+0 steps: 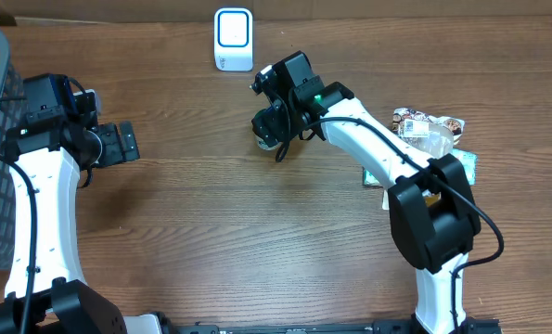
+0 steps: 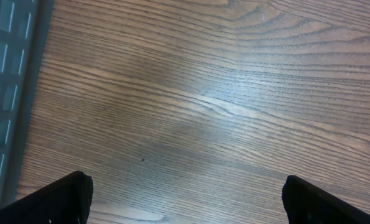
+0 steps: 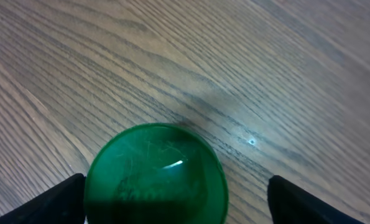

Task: Scan the item barcode
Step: 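Move the right gripper to the green-lidded jar and grasp it, then lift the green-lidded jar and turn it toward the scanner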

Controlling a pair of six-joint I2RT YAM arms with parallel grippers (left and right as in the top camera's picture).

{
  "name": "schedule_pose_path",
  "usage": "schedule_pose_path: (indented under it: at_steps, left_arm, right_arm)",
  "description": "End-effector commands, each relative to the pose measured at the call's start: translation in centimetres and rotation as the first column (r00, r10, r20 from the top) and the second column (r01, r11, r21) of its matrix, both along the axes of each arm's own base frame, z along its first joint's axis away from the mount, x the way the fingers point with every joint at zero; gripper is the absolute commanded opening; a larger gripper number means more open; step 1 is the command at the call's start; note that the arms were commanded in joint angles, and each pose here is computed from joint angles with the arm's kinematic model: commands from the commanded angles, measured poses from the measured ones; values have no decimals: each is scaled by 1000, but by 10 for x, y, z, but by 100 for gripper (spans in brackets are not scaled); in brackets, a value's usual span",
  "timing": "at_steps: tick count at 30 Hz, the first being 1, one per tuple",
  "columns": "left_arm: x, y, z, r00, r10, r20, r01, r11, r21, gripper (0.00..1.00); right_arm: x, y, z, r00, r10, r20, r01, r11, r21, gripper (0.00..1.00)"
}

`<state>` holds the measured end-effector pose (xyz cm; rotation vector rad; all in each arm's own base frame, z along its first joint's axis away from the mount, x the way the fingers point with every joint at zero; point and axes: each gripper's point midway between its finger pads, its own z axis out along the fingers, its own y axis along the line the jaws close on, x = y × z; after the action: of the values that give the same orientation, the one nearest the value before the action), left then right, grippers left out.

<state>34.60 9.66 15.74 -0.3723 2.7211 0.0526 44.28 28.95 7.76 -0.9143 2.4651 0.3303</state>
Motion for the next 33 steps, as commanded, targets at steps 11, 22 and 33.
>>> schedule_pose_path:
  at_steps: [11,22,33]
  left_arm:
    - [2,-1,3,1000,2,10,-2,1000,-7,100]
    - [2,-1,3,1000,2,10,-2,1000,-7,100]
    - [2,-1,3,1000,2,10,-2,1000,-7,100]
  right_arm:
    - [-3,4,-19,996,-54,-64,56,998,21,73]
    - [-11,0,-27,993,-63,-100,64,998,8,52]
    - [-26,23,41,980,20,-197,22,978,208,36]
